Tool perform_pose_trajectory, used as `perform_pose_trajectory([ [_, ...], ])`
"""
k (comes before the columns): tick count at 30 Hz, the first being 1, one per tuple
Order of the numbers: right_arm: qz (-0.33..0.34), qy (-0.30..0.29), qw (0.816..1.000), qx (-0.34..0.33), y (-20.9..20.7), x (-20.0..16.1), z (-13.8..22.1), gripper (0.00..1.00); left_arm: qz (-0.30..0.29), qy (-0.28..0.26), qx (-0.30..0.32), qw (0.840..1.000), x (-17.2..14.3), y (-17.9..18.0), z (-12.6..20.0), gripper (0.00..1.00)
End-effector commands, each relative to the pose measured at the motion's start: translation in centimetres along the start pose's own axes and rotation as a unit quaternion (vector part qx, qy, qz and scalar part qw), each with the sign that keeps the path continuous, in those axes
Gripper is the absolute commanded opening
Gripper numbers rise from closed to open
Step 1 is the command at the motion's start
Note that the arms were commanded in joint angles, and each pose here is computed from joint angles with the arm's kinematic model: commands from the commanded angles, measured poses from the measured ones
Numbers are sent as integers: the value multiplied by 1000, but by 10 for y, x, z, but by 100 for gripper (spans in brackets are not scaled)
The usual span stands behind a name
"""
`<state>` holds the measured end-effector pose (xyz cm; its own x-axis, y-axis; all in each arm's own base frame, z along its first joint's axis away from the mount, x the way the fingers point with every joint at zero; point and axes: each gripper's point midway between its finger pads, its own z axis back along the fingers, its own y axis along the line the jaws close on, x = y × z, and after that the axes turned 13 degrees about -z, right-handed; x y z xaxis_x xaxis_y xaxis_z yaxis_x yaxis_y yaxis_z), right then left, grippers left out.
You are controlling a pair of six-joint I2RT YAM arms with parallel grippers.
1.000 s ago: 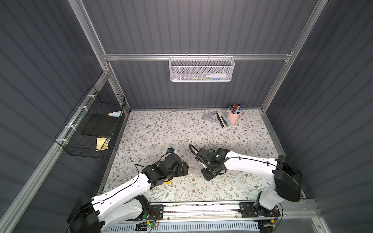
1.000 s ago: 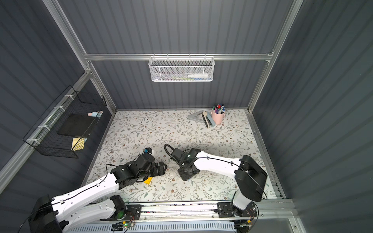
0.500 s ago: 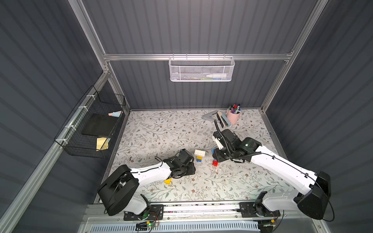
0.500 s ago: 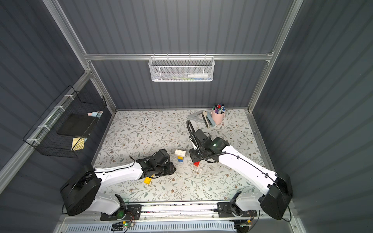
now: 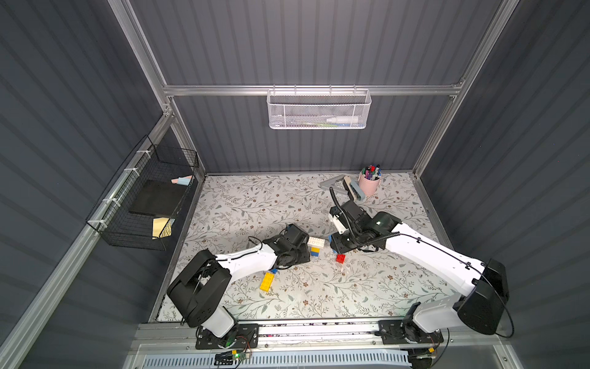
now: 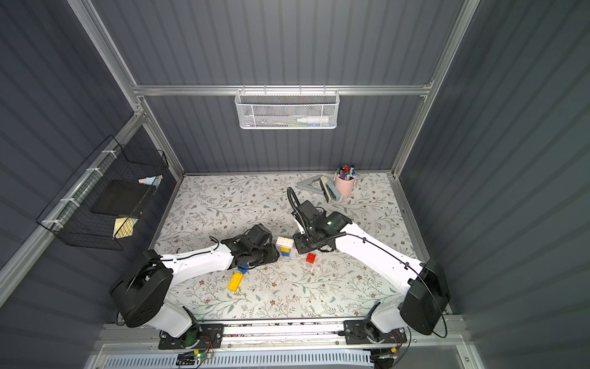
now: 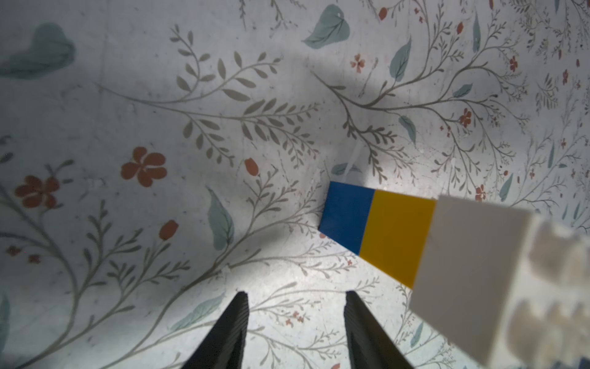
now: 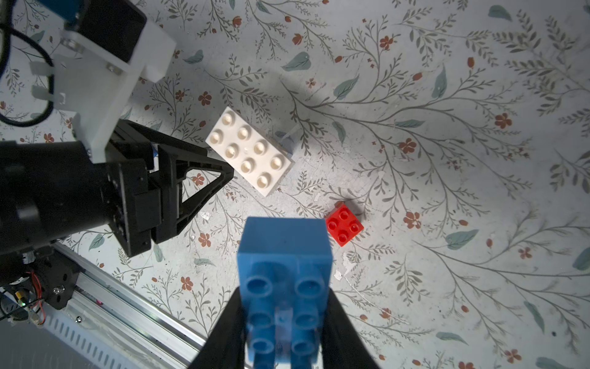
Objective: Assemble a spoon with lego
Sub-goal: Adjust the lego brick at the center of the board.
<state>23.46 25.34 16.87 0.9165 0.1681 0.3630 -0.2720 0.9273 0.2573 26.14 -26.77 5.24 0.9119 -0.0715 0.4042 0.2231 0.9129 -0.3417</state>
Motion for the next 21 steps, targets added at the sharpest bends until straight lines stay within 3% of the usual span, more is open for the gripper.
perform_pose_trajectory([
  [1,9,13,1000,3,3,-2,-1,18,-13,-8,15,1000,14,1,2,52],
  [15,13,41,999,18,10,-11,-11,18,-18,-10,27,999,33,4,2,52],
  [21,24,25,999,22,18,3,-8,18,-18,-16,28,999,31,10,10,54],
])
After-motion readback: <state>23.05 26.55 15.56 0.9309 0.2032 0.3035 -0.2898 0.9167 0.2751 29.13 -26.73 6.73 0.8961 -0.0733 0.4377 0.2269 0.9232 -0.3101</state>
